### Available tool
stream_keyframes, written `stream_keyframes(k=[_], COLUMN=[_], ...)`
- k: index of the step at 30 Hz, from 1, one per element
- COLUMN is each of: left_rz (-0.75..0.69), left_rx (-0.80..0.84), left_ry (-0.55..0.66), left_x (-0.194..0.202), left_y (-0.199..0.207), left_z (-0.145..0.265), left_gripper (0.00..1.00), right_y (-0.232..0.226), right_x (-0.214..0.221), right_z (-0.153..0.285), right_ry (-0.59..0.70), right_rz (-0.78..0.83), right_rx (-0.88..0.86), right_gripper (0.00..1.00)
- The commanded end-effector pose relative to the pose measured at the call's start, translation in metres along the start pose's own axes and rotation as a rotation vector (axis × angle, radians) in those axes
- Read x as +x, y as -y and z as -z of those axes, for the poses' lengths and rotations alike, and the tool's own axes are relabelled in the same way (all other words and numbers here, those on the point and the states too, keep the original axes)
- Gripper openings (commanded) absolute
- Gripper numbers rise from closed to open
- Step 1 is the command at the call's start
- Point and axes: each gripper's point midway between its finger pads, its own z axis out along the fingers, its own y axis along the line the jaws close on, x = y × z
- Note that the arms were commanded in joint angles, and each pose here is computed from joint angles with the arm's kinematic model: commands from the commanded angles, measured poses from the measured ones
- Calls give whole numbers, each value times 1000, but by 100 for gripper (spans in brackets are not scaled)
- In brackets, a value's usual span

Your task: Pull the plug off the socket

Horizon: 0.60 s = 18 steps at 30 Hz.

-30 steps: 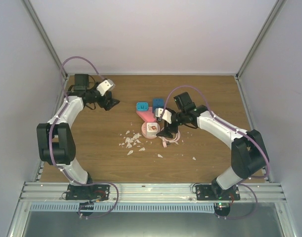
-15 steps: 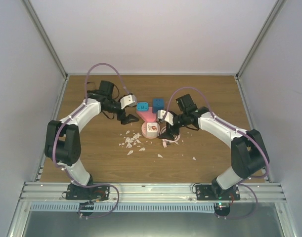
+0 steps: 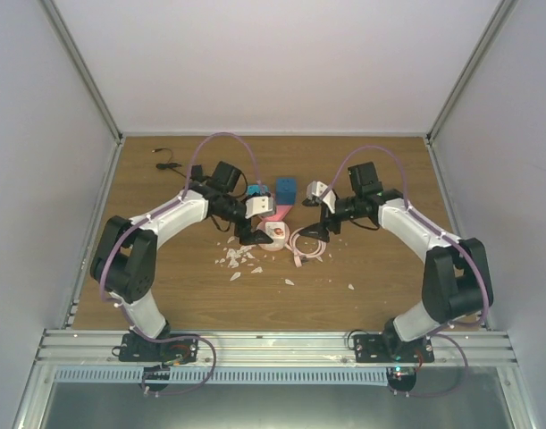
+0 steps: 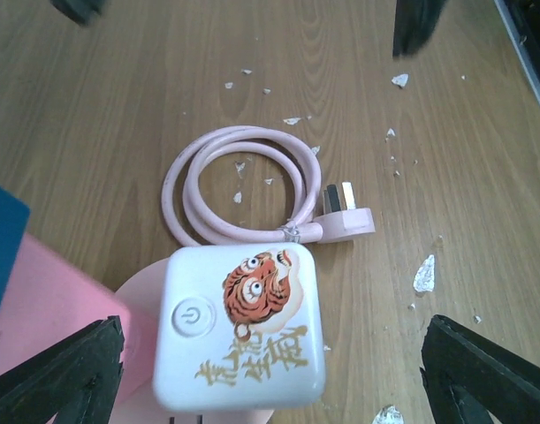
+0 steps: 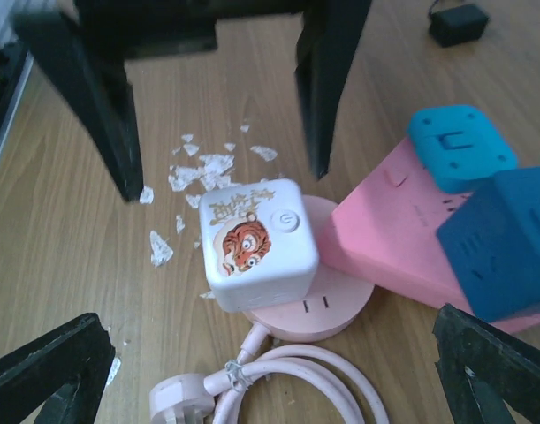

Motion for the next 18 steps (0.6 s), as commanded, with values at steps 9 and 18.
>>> stream_keyframes(k=[9, 18], left_rz=[-87, -125], left_rx=[-32, -47], left_ry=[-90, -120], left_x=[14, 27], left_y=[7, 15], left_z=[-40, -47], left_gripper=[89, 77], right_y=[-15, -8], right_x=[-33, -14], right_z=[24, 14], right_ry=[157, 135], right_rz=[-128, -144], right_rx=[-11, 11], right_gripper=[92, 78])
